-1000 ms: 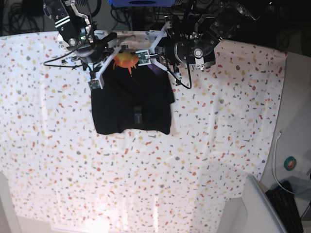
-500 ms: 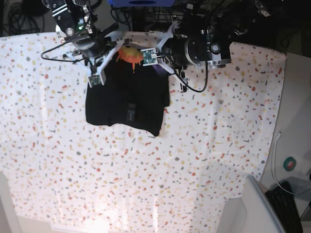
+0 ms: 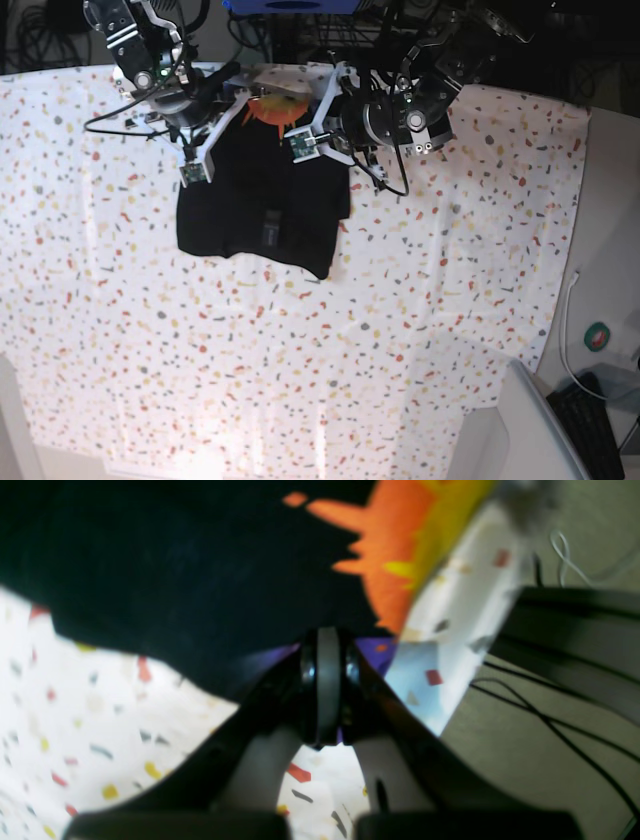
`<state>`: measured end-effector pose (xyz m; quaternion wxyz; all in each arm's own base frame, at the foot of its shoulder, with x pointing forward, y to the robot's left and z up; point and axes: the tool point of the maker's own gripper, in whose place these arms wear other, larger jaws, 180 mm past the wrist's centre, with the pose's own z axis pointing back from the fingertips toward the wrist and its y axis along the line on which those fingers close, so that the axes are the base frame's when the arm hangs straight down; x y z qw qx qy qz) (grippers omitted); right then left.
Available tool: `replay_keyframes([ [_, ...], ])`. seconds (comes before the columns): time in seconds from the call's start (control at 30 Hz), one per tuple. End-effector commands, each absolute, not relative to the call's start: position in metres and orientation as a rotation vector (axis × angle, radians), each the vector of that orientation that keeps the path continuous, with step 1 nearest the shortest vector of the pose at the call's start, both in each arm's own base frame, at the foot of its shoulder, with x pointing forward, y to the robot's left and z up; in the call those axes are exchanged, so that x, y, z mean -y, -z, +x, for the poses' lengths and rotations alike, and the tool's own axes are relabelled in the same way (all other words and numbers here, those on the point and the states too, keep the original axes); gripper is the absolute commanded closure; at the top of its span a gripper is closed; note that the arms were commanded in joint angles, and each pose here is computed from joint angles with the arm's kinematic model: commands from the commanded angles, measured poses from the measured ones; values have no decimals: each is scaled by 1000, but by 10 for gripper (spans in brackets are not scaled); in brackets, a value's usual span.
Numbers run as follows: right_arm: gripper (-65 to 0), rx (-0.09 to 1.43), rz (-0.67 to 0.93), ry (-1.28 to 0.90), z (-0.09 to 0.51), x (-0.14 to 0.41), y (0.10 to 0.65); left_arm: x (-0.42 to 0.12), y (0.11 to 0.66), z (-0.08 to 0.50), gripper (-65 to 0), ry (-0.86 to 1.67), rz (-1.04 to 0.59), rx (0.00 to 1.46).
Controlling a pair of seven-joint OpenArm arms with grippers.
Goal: Layout the t-shirt on the table in an organized manner, then fold the t-shirt properly
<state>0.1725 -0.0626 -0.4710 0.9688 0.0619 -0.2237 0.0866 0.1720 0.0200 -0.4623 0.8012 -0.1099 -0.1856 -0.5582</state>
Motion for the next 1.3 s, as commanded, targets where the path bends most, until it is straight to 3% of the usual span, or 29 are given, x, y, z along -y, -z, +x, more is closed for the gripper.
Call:
replay_keyframes([
  [0.0, 0, 474, 123, -174, 178, 64, 468, -23, 462, 169, 0, 1190, -236, 398],
  [0.3, 0, 442, 107, -173, 177, 68, 480, -34, 474, 168, 0, 1160, -222, 355],
  [0.43, 0, 520, 128, -158, 188, 65, 454, -31, 452, 187, 0, 1129, -214, 446],
  [0.67, 0, 617, 46, -47, 177, 123, 405, -64, 393, 208, 0, 994, -127, 623],
  [1.03, 0, 321, -191, 103, 40, 227, 425, -181, 426, 99, 0, 787, -6, 315],
  [1.13, 0, 181, -194, 92, -17, 227, 433, -201, 431, 48, 0, 766, -7, 189],
  [1.27, 0, -2, -56, -31, -77, 190, 462, -202, 438, -8, 0, 757, -63, 70],
])
